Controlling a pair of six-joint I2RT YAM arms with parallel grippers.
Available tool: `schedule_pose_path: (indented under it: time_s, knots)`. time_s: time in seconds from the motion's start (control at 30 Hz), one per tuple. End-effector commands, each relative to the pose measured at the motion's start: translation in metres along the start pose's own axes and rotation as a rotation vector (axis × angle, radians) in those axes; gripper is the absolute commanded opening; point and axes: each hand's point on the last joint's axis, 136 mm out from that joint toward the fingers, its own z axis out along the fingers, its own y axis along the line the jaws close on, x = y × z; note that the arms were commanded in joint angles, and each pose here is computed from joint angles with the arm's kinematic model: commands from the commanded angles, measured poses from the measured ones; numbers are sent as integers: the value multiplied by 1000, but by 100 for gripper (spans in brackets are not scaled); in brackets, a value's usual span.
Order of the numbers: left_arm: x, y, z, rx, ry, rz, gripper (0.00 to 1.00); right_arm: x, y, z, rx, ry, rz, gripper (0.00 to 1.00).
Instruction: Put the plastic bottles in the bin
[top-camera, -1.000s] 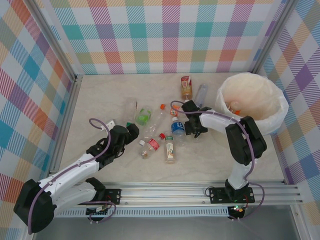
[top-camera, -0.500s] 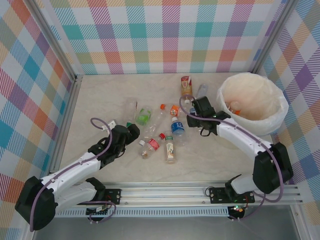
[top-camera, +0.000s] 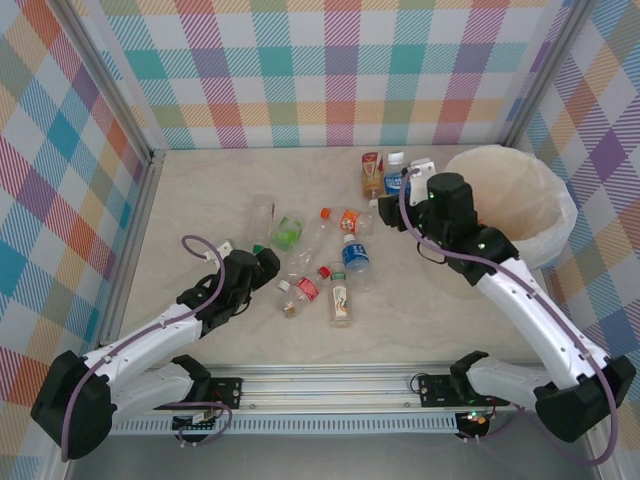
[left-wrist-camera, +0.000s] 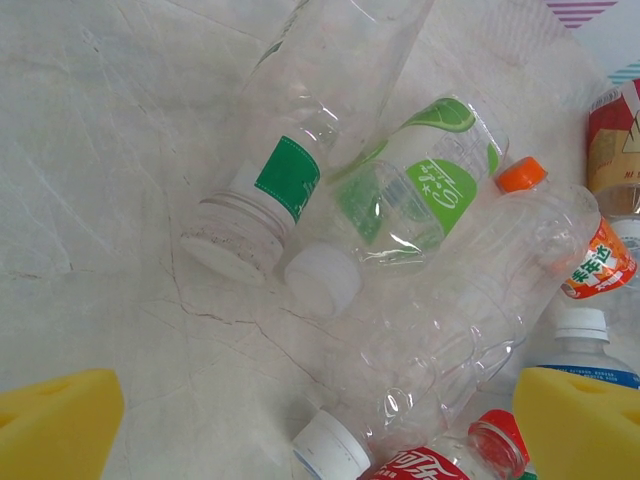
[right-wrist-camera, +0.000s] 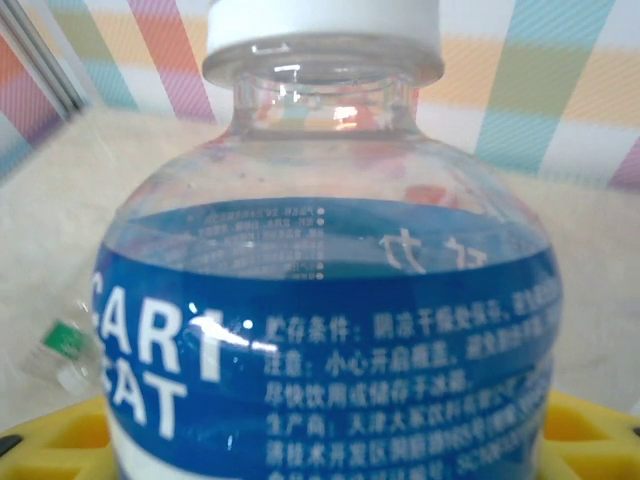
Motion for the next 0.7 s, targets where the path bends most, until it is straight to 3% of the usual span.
schedule_pose_path:
  time_s: [0.0, 0.27, 0.67]
  knots:
    - [-1, 2, 2, 0, -3, -13, 100, -51, -11, -29, 28, -180, -28, 47]
    - [-1, 1, 1, 7, 1, -3, 100, -68, -83, -62, 306, -283, 19, 46]
    - [-3, -3, -1, 20, 6, 49, 100, -38, -165, -78, 511, -164, 150, 48]
